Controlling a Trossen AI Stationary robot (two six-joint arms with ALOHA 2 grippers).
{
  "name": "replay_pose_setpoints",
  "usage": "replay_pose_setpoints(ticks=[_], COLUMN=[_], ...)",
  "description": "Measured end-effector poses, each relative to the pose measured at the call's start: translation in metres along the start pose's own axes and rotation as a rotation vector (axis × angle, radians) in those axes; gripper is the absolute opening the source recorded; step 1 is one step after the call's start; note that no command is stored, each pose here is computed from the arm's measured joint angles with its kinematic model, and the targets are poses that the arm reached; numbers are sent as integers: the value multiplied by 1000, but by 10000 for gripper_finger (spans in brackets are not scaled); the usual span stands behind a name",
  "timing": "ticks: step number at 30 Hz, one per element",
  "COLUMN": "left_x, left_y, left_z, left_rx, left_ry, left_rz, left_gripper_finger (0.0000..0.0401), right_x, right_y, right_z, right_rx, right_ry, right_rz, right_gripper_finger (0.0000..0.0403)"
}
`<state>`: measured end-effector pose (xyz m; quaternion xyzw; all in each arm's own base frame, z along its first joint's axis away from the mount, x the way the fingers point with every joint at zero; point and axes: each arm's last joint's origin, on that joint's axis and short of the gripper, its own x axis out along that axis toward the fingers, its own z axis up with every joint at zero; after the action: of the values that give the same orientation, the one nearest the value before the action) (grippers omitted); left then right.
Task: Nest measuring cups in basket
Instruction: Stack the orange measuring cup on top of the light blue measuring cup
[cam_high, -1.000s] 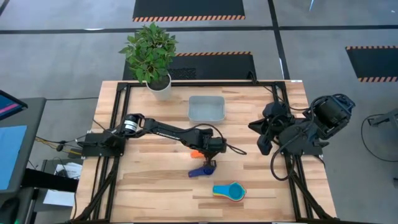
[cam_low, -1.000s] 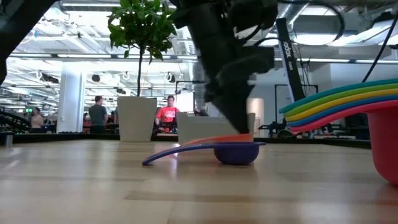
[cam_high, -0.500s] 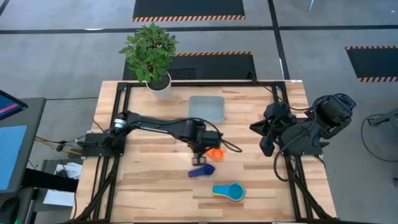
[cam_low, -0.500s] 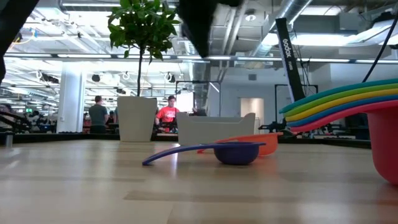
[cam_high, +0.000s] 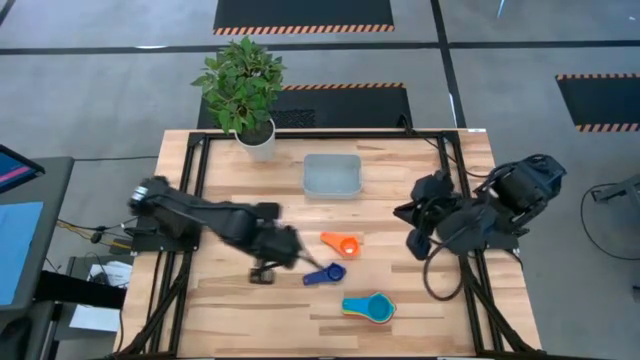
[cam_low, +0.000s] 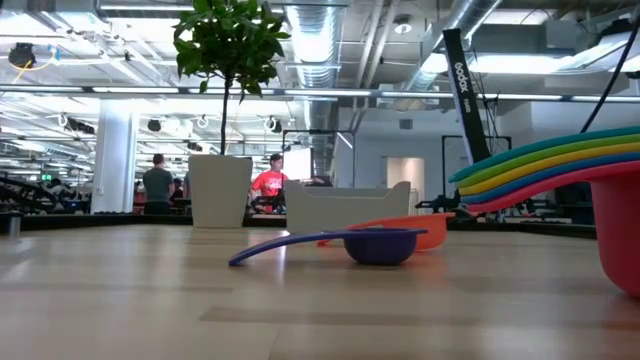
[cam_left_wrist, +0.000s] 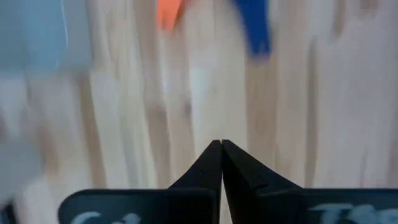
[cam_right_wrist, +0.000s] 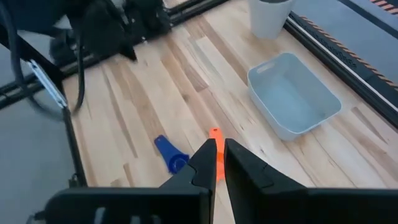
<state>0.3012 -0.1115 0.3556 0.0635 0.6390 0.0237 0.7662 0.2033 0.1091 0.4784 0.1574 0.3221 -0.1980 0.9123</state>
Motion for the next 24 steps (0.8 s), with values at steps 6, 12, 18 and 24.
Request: replay_pose_setpoints(ticks=[6, 12, 18, 24], left_x=[6, 27, 56, 65], left_y=[1, 13, 19, 20], left_z=[-92, -169, -194, -179], left_rx=[-100, -279, -345, -326], left_ry=[81, 58, -179, -479], left_rz=[39, 37, -41, -57], left_gripper_finger=[2, 2, 2, 2], right_x=[24, 64, 120, 183], right_y=[15, 32, 44, 43], right_z=[0, 1, -3, -13], right_rx=[-11, -18, -39, -24], right_ry=[18, 48, 145, 418], right_rz=[-52, -137, -246, -309], right_gripper_finger=[56, 56, 56, 56])
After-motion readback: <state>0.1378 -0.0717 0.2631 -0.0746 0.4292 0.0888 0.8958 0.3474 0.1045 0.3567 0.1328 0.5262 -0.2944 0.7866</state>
